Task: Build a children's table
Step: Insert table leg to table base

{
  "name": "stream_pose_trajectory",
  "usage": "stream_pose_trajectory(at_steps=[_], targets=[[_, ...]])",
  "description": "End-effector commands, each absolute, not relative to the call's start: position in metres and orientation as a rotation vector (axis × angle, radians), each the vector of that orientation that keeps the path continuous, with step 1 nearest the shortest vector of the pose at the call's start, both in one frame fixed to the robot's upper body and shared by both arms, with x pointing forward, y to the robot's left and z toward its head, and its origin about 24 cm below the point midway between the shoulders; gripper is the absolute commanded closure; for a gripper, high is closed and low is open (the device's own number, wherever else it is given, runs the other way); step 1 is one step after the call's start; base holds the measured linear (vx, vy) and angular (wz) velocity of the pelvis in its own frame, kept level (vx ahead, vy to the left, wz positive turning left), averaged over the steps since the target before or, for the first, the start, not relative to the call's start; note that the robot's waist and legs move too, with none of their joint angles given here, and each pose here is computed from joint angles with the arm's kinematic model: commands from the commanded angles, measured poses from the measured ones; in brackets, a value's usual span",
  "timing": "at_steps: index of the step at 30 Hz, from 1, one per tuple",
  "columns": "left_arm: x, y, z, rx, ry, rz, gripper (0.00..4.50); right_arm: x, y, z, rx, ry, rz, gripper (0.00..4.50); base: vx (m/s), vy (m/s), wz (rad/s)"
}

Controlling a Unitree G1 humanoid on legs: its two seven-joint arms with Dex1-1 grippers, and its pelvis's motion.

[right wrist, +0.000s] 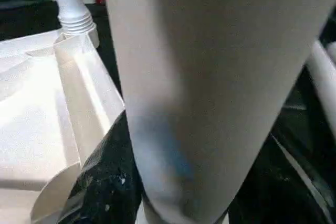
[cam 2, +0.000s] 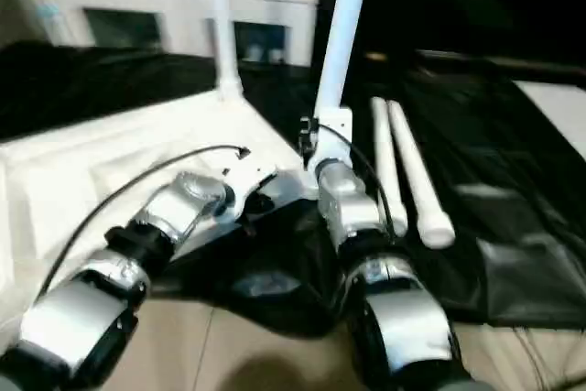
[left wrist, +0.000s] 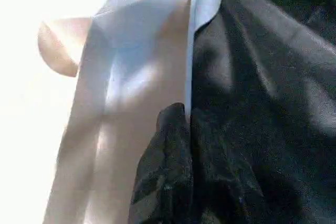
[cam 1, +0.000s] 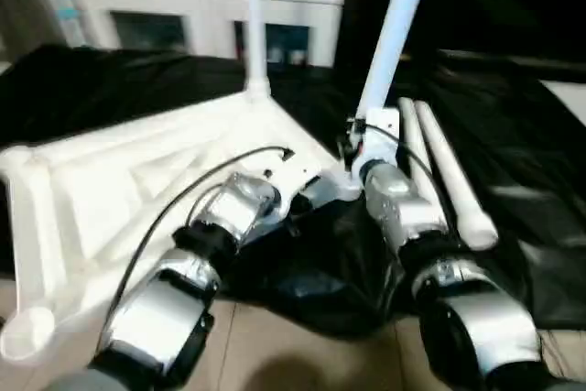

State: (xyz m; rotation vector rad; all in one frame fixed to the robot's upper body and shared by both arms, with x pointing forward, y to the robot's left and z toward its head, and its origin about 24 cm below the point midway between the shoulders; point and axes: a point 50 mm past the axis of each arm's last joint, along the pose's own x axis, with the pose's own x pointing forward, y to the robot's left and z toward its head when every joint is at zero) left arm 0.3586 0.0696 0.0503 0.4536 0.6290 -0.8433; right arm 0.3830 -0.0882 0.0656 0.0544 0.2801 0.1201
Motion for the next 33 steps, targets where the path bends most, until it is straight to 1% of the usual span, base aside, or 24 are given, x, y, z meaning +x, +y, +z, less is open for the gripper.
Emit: stream_pose_trajectory(at_steps=[1, 5, 6, 7, 8, 10, 11, 12, 13, 14, 16, 18, 20, 21, 24, 25, 27, 28, 29, 31, 33], targets=[[0.36, 0.071, 0.048, 0.49, 0.643, -0.816, 4.5, 0.352, -0.075, 0.007, 0.093, 0.545, 0.165, 2.67, 0.097, 0.006, -0.38], [0.36, 0.069, 0.05, 0.494, 0.619, -0.849, 4.5, 0.354, -0.075, 0.009, 0.083, 0.541, 0.191, 2.67, 0.024, 0.001, -0.1], [0.358, 0.067, 0.052, 0.521, 0.59, -0.911, 4.5, 0.356, -0.075, 0.013, 0.083, 0.524, 0.238, 2.67, 0.0, 0.0, 0.0], [0.356, 0.068, 0.052, 0.521, 0.594, -0.94, 4.5, 0.358, -0.074, 0.016, 0.081, 0.512, 0.276, 2.67, 0.0, 0.0, 0.0], [0.356, 0.068, 0.052, 0.521, 0.594, -0.94, 4.5, 0.358, -0.074, 0.016, 0.081, 0.512, 0.276, 2.67, 0.0, 0.0, 0.0], [0.353, 0.071, 0.052, 0.534, 0.602, -0.98, 4.5, 0.36, -0.075, 0.021, 0.068, 0.501, 0.34, 2.67, 0.0, 0.0, 0.0], [0.35, 0.08, 0.052, 0.579, 0.598, -1.041, 4.5, 0.362, -0.077, 0.027, 0.056, 0.489, 0.441, 2.67, 0.0, 0.0, 0.0], [0.35, 0.081, 0.052, 0.586, 0.596, -1.049, 4.5, 0.362, -0.078, 0.028, 0.054, 0.489, 0.453, 2.67, 0.0, 0.0, 0.0], [0.348, 0.086, 0.052, 0.6, 0.597, -1.091, 4.5, 0.363, -0.08, 0.03, 0.039, 0.487, 0.512, 2.67, 0.0, 0.0, 0.0], [0.348, 0.086, 0.052, 0.6, 0.597, -1.091, 4.5, 0.363, -0.08, 0.03, 0.039, 0.487, 0.512, 2.67, 0.0, 0.0, 0.0], [0.341, 0.102, 0.055, 0.642, 0.604, -1.183, 4.5, 0.361, -0.09, 0.034, -0.01, 0.494, 0.659, 2.67, 0.0, 0.0, 0.0], [0.34, 0.106, 0.056, 0.647, 0.612, -1.201, 4.5, 0.36, -0.094, 0.034, -0.023, 0.498, 0.698, 2.67, 0.0, 0.0, 0.0], [0.332, 0.124, 0.063, 0.68, 0.611, -1.271, 4.5, 0.353, -0.111, 0.035, -0.063, 0.524, 0.849, 2.67, 0.0, 0.0, 0.0], [0.33, 0.127, 0.065, 0.676, 0.606, -1.292, 4.5, 0.352, -0.115, 0.035, -0.072, 0.532, 0.882, 2.67, 0.0, 0.0, 0.0], [0.322, 0.133, 0.072, 0.651, 0.587, -1.352, 4.5, 0.347, -0.125, 0.037, -0.089, 0.551, 0.977, 2.67, 0.0, 0.0, 0.0], [0.322, 0.133, 0.072, 0.651, 0.587, -1.352, 4.5, 0.347, -0.125, 0.037, -0.089, 0.551, 0.977, 2.67, 0.0, 0.0, 0.0], [0.314, 0.136, 0.075, 0.631, 0.584, -1.408, 4.5, 0.342, -0.131, 0.039, -0.112, 0.557, 1.06, 2.67, 0.0, 0.0, 0.0], [0.307, 0.139, 0.078, 0.62, 0.594, -1.453, 4.5, 0.339, -0.135, 0.041, -0.137, 0.562, 1.133, 2.67, 0.0, 0.0, 0.0], [0.307, 0.139, 0.078, 0.62, 0.594, -1.453, 4.5, 0.339, -0.135, 0.041, -0.137, 0.562, 1.133, 2.67, 0.0, 0.0, 0.0], [0.298, 0.143, 0.078, 0.622, 0.616, -1.5, 4.5, 0.335, -0.139, 0.043, -0.169, 0.571, 1.204, 2.67, 0.0, 0.0, 0.0], [0.294, 0.146, 0.078, 0.63, 0.63, -1.521, 4.5, 0.334, -0.141, 0.045, -0.185, 0.576, 1.234, 2.67, 0.0, 0.0, 0.0]])
